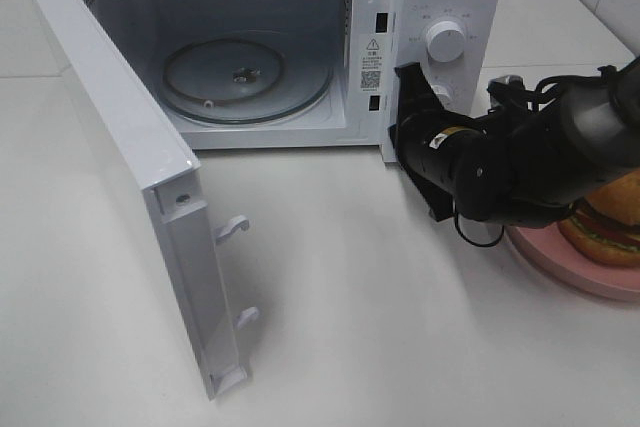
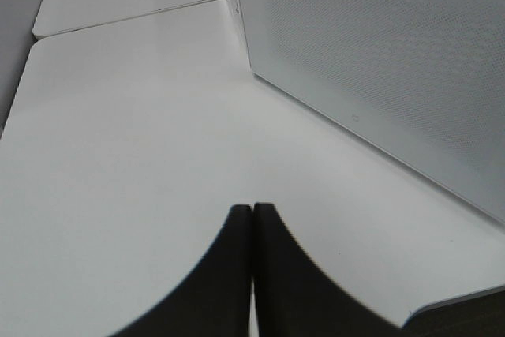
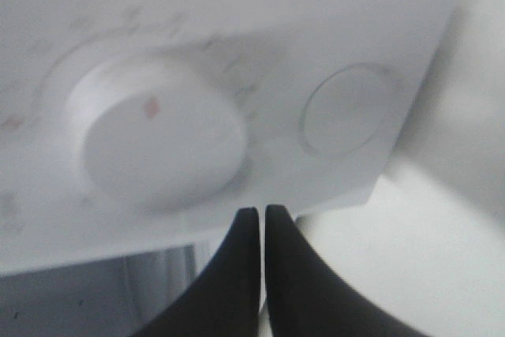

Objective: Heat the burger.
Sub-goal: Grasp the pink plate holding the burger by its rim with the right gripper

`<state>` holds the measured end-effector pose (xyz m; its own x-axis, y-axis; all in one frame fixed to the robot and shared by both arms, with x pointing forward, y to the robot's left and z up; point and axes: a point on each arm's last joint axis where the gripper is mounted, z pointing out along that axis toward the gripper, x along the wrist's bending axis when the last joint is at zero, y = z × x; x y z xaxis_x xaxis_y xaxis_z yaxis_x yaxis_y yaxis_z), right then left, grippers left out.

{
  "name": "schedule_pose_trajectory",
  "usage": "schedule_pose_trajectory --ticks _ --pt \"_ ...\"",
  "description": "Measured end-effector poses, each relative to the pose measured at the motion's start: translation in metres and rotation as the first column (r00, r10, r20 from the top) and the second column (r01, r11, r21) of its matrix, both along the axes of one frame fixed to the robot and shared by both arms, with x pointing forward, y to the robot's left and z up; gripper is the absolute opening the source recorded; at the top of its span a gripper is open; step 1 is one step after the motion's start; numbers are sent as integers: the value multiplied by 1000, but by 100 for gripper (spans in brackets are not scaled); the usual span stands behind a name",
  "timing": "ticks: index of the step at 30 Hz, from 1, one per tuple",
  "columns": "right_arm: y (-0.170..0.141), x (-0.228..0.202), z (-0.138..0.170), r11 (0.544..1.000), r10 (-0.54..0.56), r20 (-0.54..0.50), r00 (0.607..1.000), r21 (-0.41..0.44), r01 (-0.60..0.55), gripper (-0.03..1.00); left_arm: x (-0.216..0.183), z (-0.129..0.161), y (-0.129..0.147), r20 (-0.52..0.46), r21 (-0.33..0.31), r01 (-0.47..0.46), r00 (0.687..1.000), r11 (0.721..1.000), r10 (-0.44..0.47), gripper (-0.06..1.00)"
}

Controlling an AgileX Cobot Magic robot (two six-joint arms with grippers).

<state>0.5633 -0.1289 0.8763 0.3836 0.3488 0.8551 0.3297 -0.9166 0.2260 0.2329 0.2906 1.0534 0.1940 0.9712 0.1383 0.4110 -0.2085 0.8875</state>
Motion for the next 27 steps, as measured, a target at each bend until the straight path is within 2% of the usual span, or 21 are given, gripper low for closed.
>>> schedule_pose_trajectory --ticks 2,7,9,12,14,15,16,17,18,19,20,21,22,23,24,25,26,27 --pt "7 -12 5 999 53 19 998 -11 -52 2 0 0 0 0 0 0 1000 1000 0 0" --pt "9 -22 3 996 83 5 997 -27 -82 3 0 0 0 0 0 0 1000 1000 0 0" --pt "6 -30 -1 985 142 4 990 -95 -141 4 0 0 0 0 0 0 1000 1000 0 0" --pt "6 -32 -2 980 167 12 986 -117 -164 4 0 0 0 0 0 0 1000 1000 0 0" --pt "11 -34 1 934 302 83 950 -227 -277 4 0 0 0 0 0 0 1000 1000 0 0" --pt "11 -34 1 934 302 83 950 -227 -277 4 0 0 0 0 0 0 1000 1000 0 0" --pt "12 -34 3 916 340 104 935 -263 -304 4 0 0 0 0 0 0 1000 1000 0 0" --pt "17 -35 7 865 432 155 888 -350 -360 5 0 0 0 0 0 0 1000 1000 0 0" --pt "17 -35 7 865 432 155 888 -350 -360 5 0 0 0 0 0 0 1000 1000 0 0" --pt "21 -35 11 808 511 187 839 -436 -395 5 0 0 0 0 0 0 1000 1000 0 0" --pt "21 -35 11 808 511 187 839 -436 -395 5 0 0 0 0 0 0 1000 1000 0 0" --pt "22 -36 12 779 548 200 812 -477 -408 6 0 0 0 0 0 0 1000 1000 0 0" --pt "25 -37 14 705 620 205 758 -570 -422 6 0 0 0 0 0 0 1000 1000 0 0" --pt "25 -37 14 705 620 205 758 -570 -422 6 0 0 0 0 0 0 1000 1000 0 0" --pt "26 -38 14 636 668 190 719 -647 -420 7 0 0 0 0 0 0 1000 1000 0 0" --pt "26 -38 14 636 668 190 719 -647 -420 7 0 0 0 0 0 0 1000 1000 0 0" --pt "26 -38 14 610 685 184 705 -674 -417 7 0 0 0 0 0 0 1000 1000 0 0" --pt "26 -38 14 551 716 167 678 -731 -403 8 0 0 0 0 0 0 1000 1000 0 0"
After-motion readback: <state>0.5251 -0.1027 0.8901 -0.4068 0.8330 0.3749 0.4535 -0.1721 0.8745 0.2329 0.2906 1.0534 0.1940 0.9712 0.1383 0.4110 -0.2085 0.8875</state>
